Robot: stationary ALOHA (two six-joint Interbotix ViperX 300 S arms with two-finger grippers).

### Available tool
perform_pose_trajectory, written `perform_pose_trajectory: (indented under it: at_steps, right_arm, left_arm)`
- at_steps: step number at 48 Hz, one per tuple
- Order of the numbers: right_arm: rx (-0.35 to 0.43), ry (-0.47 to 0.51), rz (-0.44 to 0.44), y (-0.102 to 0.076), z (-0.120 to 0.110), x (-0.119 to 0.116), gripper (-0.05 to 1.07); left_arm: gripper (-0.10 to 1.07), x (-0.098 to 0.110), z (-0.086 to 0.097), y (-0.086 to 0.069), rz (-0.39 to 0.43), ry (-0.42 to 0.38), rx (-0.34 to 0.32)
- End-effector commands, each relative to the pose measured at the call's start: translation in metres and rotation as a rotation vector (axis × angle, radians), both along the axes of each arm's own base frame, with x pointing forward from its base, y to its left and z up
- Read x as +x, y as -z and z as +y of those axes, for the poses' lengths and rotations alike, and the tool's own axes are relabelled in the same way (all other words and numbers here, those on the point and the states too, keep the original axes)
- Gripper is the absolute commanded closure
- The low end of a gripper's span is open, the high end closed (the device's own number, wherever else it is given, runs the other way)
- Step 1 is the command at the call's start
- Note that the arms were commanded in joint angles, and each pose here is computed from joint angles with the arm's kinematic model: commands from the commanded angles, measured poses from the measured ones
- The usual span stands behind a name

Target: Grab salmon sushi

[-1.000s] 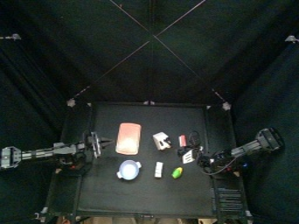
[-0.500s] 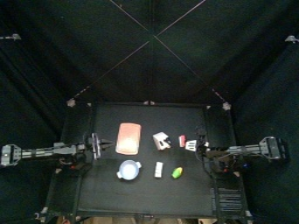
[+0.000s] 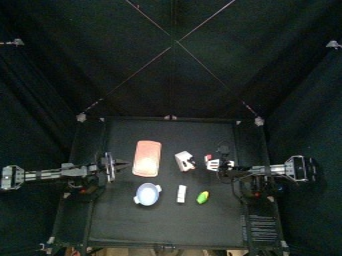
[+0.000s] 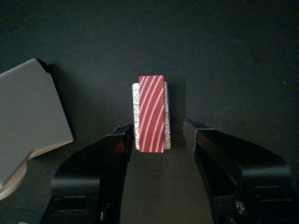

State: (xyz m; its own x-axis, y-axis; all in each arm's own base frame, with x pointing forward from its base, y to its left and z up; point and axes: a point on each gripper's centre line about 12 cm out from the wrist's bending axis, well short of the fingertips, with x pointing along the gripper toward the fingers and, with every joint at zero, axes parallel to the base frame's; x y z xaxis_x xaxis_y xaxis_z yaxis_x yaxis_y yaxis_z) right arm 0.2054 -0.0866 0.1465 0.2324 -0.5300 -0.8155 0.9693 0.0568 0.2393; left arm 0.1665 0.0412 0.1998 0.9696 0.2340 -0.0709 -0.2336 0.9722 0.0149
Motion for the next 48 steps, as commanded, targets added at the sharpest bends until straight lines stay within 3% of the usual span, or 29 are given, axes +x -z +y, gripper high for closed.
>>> perform_pose_trajectory:
  at_steps: [1,48]
  right_arm:
    - [-0.007,-0.004,-0.012,-0.004,-0.003,0.009,0.18]
    - [0.039,-0.007,0.052,0.027,-0.014,0.020,0.18]
  left_arm:
    - [0.43,0.002,0.001,-0.005,-0.016,-0.003,0.006]
    - [0.43,0.002,0.001,-0.004,-0.012,-0.003,0.004]
